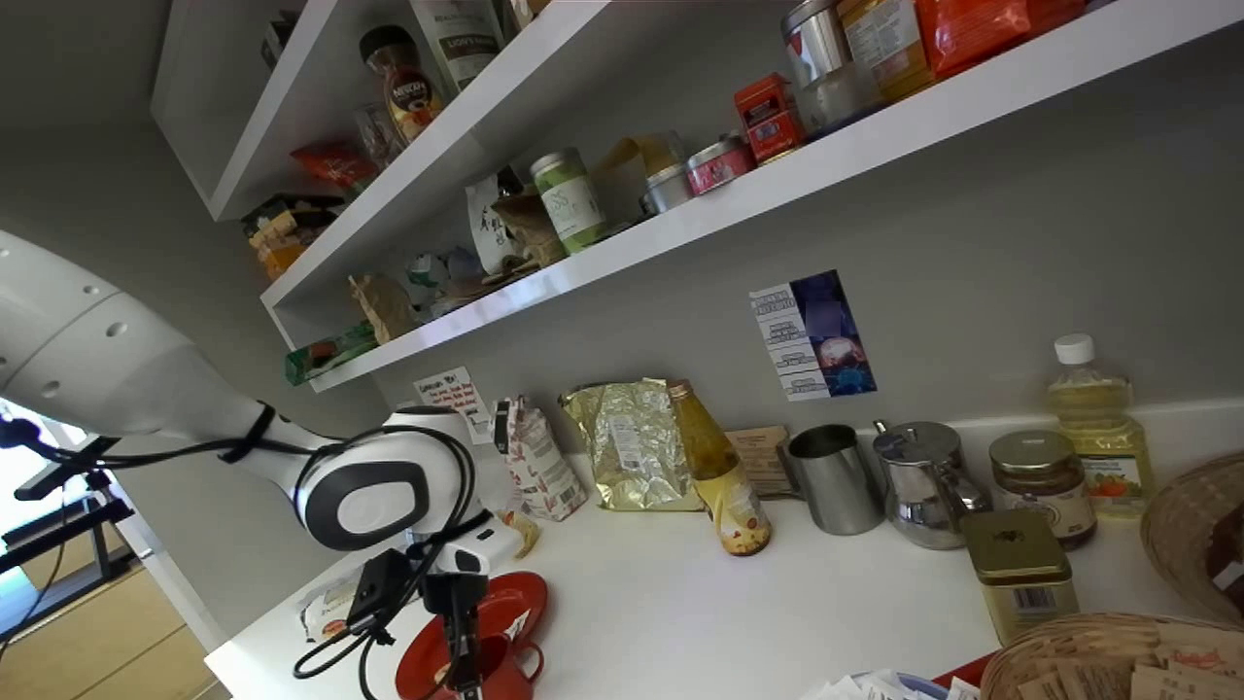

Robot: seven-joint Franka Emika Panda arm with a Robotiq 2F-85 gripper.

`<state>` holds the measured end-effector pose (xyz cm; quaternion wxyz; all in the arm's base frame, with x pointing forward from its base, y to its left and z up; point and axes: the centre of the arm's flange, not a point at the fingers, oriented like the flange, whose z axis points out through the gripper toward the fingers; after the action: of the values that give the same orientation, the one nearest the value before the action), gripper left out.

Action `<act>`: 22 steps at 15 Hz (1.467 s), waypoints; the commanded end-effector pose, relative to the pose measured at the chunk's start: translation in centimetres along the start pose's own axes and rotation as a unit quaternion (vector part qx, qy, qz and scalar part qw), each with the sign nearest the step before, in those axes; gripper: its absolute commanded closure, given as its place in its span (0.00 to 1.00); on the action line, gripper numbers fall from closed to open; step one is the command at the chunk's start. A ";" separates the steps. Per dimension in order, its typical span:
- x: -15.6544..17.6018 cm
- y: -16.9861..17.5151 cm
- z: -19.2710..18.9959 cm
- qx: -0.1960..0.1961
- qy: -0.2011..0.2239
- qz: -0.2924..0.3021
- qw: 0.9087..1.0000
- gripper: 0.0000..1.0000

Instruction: Put the orange cup on the orange plate

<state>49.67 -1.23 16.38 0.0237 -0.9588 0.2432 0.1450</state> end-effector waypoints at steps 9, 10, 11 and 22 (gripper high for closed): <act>1.8 0.5 2.1 -0.010 -0.021 0.010 1.000 0.87; 1.9 0.5 2.1 -0.010 -0.021 0.010 1.000 0.93; 1.9 0.5 2.0 -0.010 -0.020 0.010 1.000 0.99; -0.3 -2.0 -4.4 -0.031 0.049 -0.022 0.998 0.98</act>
<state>51.38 -1.18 17.13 0.0057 -0.9656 0.2268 0.1266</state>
